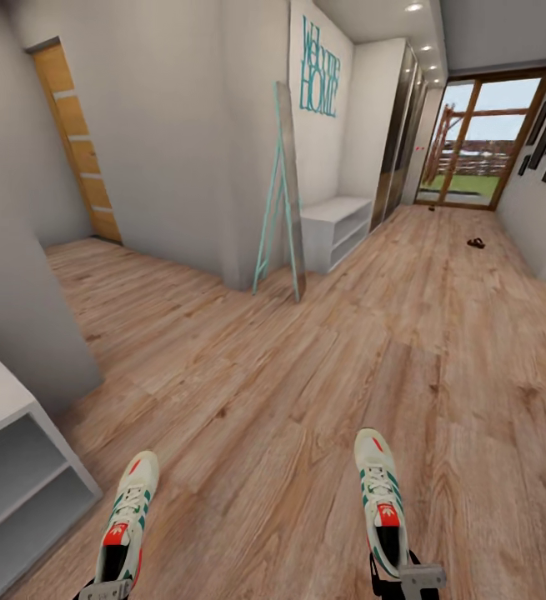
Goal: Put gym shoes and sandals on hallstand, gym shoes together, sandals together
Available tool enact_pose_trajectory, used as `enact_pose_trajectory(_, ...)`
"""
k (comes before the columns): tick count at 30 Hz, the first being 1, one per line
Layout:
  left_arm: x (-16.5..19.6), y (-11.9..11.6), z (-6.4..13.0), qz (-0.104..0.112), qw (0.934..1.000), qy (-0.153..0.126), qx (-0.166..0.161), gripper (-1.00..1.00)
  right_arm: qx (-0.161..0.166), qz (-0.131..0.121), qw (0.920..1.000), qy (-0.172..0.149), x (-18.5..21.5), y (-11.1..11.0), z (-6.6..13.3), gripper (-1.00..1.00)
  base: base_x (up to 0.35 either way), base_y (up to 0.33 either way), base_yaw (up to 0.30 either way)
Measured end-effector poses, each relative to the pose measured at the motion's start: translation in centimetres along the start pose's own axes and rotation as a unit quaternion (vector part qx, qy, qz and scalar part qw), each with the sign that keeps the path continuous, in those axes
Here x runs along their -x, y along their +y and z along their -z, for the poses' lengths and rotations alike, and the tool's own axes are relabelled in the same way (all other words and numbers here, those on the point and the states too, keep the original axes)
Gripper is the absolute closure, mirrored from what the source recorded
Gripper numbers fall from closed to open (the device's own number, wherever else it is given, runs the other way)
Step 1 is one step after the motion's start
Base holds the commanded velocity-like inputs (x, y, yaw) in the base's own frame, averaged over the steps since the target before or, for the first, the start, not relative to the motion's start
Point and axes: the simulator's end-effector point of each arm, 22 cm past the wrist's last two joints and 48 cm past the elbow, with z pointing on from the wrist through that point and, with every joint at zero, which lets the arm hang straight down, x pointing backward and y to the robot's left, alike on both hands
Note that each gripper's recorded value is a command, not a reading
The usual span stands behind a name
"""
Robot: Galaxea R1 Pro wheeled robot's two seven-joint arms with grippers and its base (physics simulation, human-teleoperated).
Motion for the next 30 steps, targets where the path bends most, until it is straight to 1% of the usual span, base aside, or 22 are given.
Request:
enact_pose_trajectory(5, 0.00, -0.02, 0.00, 0.000, 1.0000, 0.000, 0.000, 1.00, 0.000, 0.000, 1.0000, 0.000, -0.01, -0.02, 0.00, 1.00, -0.233, -0.167, 0.275)
enact_pose_trajectory(8, -0.02, -0.02, 0.01, 0.000, 1.0000, 0.000, 0.000, 1.00, 0.000, 0.000, 1.0000, 0.000, 0.00, -0.01, 0.00, 1.00, -0.102, -0.067, 0.277)
enact_pose_trajectory(30, -0.02, -0.02, 0.02, 0.000, 1.0000, 0.000, 0.000, 1.00, 0.000, -0.001, 1.0000, 0.000, 0.01, 0.09, 0.02, 1.00, -0.008, -0.005, 0.278)
